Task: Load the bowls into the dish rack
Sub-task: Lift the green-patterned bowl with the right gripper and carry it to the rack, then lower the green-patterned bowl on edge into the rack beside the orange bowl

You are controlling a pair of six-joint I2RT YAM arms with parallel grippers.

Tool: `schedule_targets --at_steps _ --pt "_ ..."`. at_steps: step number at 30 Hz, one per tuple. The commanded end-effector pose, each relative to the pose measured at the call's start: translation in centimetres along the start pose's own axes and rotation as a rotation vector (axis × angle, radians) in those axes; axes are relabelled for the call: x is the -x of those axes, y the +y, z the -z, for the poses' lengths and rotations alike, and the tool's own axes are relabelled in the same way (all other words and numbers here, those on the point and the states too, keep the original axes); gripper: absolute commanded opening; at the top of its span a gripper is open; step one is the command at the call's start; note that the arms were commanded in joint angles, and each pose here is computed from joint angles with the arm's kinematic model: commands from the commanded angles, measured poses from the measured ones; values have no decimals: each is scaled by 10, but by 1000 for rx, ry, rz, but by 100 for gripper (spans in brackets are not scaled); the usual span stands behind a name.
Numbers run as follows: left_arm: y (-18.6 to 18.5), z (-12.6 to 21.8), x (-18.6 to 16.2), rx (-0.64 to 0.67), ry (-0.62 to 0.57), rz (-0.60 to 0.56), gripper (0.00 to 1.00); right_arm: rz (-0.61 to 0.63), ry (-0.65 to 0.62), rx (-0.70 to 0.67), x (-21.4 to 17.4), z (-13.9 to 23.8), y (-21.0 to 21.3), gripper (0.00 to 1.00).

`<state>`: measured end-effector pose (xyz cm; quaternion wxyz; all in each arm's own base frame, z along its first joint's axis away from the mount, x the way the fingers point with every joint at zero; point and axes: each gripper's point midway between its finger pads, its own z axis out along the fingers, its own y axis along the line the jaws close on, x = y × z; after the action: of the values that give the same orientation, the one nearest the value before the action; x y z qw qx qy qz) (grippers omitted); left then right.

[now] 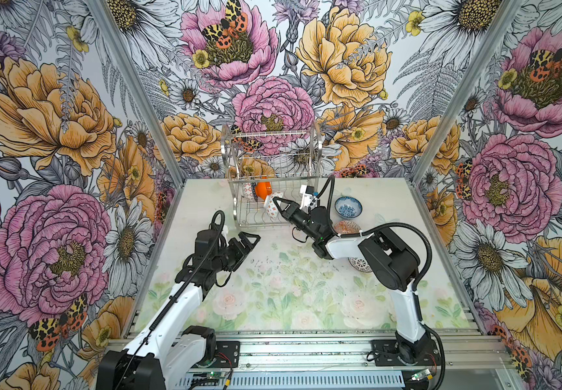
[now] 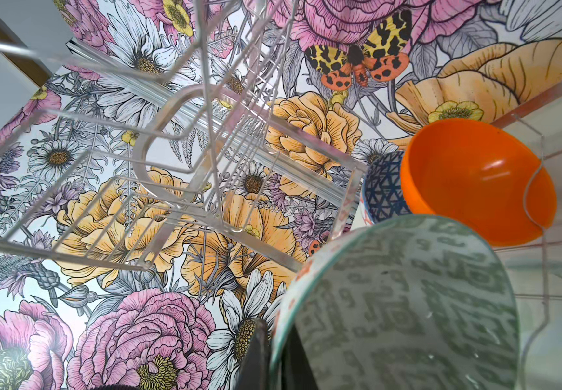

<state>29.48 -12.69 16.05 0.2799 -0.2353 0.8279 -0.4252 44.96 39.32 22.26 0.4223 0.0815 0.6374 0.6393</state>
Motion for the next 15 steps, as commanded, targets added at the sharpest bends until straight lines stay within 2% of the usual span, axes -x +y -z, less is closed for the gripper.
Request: schedule_targets --at_steps 1,15 --pt "-20 2 12 -52 -4 -40 99 25 -93 91 24 -9 26 0" --pt "-32 -10 31 -81 11 -34 99 33 -193 16 43 -24 6 0"
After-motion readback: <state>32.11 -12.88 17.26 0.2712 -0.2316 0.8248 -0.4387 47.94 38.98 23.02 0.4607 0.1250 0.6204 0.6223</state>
